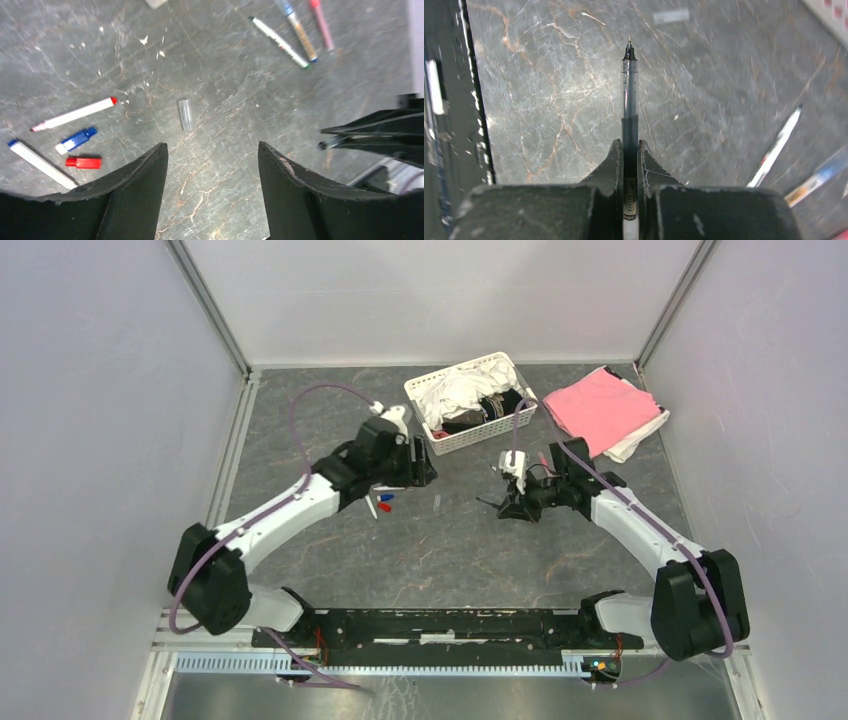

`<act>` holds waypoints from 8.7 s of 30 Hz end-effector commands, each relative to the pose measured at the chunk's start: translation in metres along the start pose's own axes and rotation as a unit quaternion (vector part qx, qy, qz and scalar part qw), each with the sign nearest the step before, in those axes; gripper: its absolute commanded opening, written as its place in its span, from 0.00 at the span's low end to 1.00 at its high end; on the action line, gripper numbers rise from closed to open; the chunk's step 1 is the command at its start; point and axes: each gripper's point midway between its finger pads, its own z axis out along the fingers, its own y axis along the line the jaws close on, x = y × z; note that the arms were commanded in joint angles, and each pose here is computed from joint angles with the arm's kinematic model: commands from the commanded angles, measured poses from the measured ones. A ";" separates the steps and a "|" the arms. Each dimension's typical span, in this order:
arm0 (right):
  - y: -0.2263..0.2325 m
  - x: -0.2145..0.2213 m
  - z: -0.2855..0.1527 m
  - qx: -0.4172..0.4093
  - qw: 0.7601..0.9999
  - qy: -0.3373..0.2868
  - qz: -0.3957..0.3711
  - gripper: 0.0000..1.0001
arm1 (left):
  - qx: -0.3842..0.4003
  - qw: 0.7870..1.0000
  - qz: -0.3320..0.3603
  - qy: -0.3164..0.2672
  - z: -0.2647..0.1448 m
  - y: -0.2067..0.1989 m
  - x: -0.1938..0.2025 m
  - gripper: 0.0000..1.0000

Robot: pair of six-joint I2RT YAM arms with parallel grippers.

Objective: Insert the pens into the pen caps
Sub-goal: Pick up the pen from the center of the board, then pick up the pen cap from the center of the board, then insert the pen cap onto the pen.

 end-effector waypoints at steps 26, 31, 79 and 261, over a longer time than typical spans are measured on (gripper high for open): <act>-0.007 0.029 -0.028 0.090 0.944 -0.099 0.301 0.00 | -0.303 0.941 0.117 0.097 0.094 0.031 0.069 0.38; -0.008 0.029 -0.026 0.086 0.942 -0.100 0.307 0.00 | -0.301 0.939 0.123 0.111 0.101 0.032 0.076 0.38; 0.007 0.038 -0.014 0.060 0.922 -0.123 0.362 0.00 | -0.086 0.988 -0.061 0.109 0.099 0.003 0.071 0.02; 0.023 0.016 0.127 -0.016 0.866 -0.002 0.500 0.00 | -0.137 0.897 -0.403 0.122 0.082 0.013 0.124 0.02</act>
